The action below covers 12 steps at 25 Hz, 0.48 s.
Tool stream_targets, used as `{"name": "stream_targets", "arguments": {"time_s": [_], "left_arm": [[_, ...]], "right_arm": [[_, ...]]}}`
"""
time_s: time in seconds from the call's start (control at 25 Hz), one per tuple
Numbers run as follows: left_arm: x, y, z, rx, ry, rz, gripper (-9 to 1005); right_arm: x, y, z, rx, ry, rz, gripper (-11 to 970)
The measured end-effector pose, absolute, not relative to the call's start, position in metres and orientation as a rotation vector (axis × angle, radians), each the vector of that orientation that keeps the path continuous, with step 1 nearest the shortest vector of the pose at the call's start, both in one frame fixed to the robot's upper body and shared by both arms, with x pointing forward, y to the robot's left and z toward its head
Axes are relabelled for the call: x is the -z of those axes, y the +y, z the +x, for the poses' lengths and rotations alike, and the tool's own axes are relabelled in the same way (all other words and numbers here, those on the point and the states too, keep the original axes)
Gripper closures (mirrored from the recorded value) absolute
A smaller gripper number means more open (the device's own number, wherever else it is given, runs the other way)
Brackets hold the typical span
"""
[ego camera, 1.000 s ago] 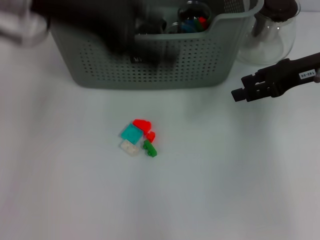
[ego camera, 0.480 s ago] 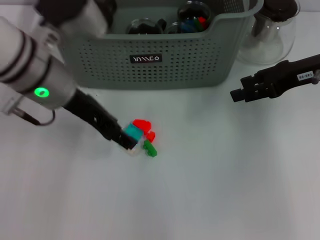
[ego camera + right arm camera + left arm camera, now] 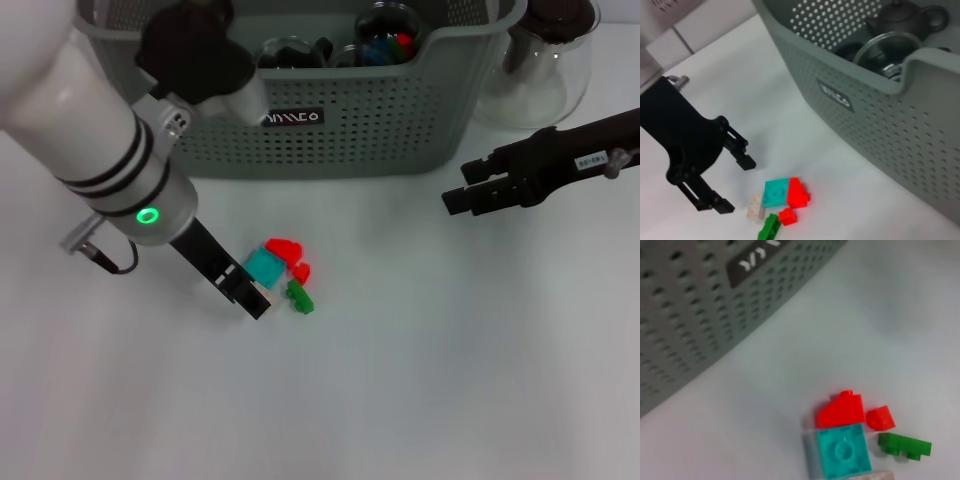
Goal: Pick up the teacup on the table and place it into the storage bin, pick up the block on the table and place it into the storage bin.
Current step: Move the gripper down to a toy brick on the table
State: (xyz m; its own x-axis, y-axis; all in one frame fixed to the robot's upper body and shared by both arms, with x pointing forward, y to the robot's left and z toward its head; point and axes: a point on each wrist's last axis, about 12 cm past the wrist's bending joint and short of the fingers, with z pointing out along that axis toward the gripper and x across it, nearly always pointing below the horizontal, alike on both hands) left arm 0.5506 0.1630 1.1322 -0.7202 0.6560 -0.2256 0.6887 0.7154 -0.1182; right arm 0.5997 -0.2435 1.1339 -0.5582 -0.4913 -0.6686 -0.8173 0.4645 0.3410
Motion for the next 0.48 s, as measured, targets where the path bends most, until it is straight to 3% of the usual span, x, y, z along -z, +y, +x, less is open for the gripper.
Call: {"name": "stream_targets", "arguments": {"time_s": [0.48], "left_arm": [[-1.128,0.137,0.545,0.215,2.747,1.099,199]], "right_arm": [[-1.132,-0.237,0.599,-0.901,2.213,-1.11,304]]}}
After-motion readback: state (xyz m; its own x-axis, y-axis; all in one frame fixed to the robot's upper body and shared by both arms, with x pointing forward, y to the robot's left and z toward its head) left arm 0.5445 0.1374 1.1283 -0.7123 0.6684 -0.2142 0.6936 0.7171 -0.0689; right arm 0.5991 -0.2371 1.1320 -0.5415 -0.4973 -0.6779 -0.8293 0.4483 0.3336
